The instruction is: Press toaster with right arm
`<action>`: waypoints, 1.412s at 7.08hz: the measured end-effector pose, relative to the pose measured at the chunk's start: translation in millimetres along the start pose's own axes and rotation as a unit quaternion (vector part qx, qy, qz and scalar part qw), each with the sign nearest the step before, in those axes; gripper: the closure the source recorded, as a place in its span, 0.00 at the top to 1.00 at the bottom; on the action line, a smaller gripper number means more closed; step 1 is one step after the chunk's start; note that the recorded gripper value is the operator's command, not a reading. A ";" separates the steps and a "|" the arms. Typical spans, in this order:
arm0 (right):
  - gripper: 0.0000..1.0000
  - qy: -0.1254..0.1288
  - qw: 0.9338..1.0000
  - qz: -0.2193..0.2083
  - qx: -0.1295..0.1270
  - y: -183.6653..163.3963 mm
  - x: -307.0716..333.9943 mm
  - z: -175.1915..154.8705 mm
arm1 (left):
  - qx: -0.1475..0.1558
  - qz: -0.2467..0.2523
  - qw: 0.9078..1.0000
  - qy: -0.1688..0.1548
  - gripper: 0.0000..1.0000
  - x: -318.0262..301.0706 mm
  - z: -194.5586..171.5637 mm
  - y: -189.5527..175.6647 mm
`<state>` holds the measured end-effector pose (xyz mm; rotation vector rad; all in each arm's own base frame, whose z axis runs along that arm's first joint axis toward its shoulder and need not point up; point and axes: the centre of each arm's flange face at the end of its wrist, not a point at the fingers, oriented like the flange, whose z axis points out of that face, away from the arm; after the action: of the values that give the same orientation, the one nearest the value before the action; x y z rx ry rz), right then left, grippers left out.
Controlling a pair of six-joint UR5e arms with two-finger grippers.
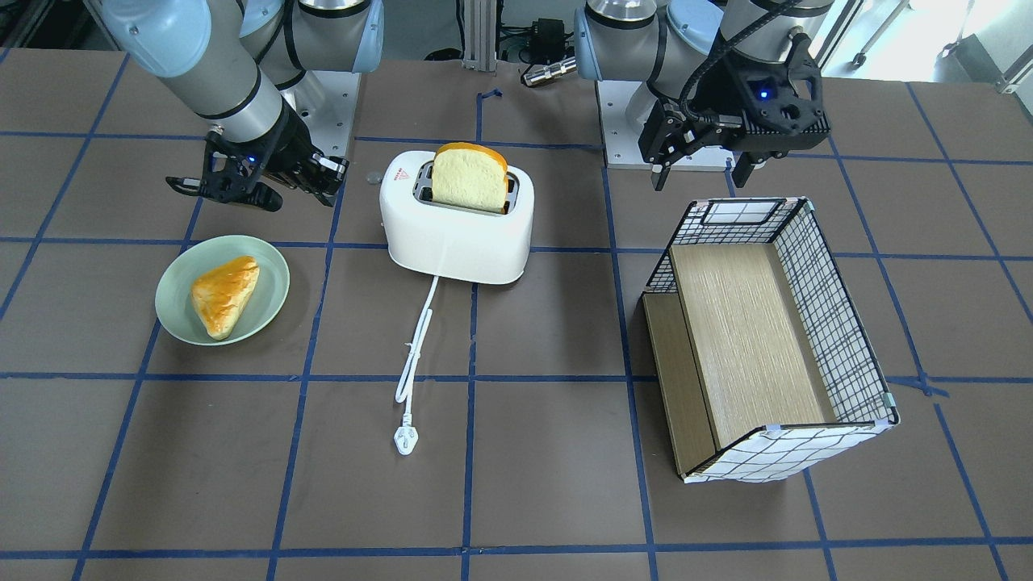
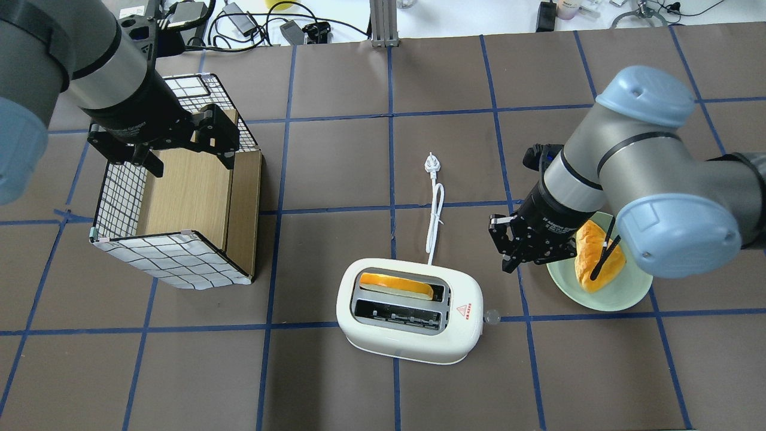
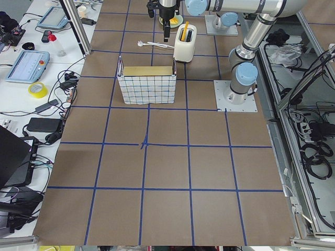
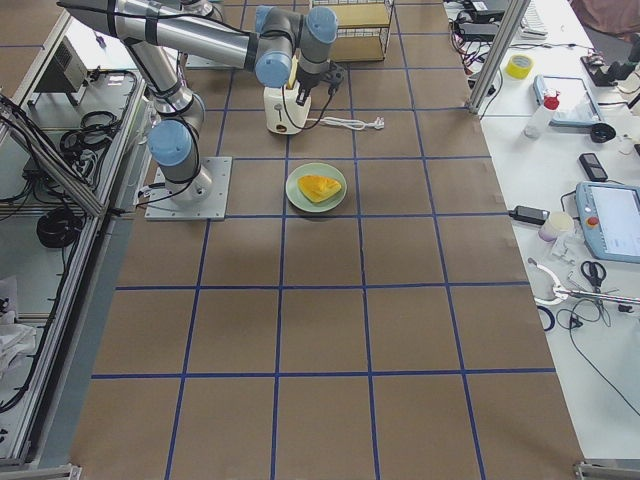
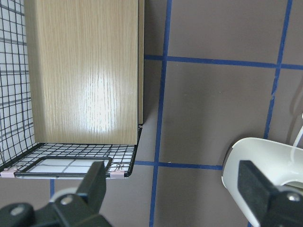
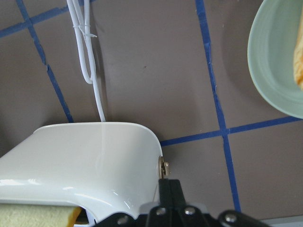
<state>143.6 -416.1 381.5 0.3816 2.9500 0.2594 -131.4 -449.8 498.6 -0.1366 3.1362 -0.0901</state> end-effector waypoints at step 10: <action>1.00 0.070 0.980 -0.122 0.144 -39.8 -14.5 -116.8 | 0.000 0.000 1.000 0.000 1.00 0.0 0.2 0.0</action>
<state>127.5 -475.4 489.5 0.0312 3.1380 -0.1803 -131.4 -449.8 498.4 -0.1366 3.1362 -0.0894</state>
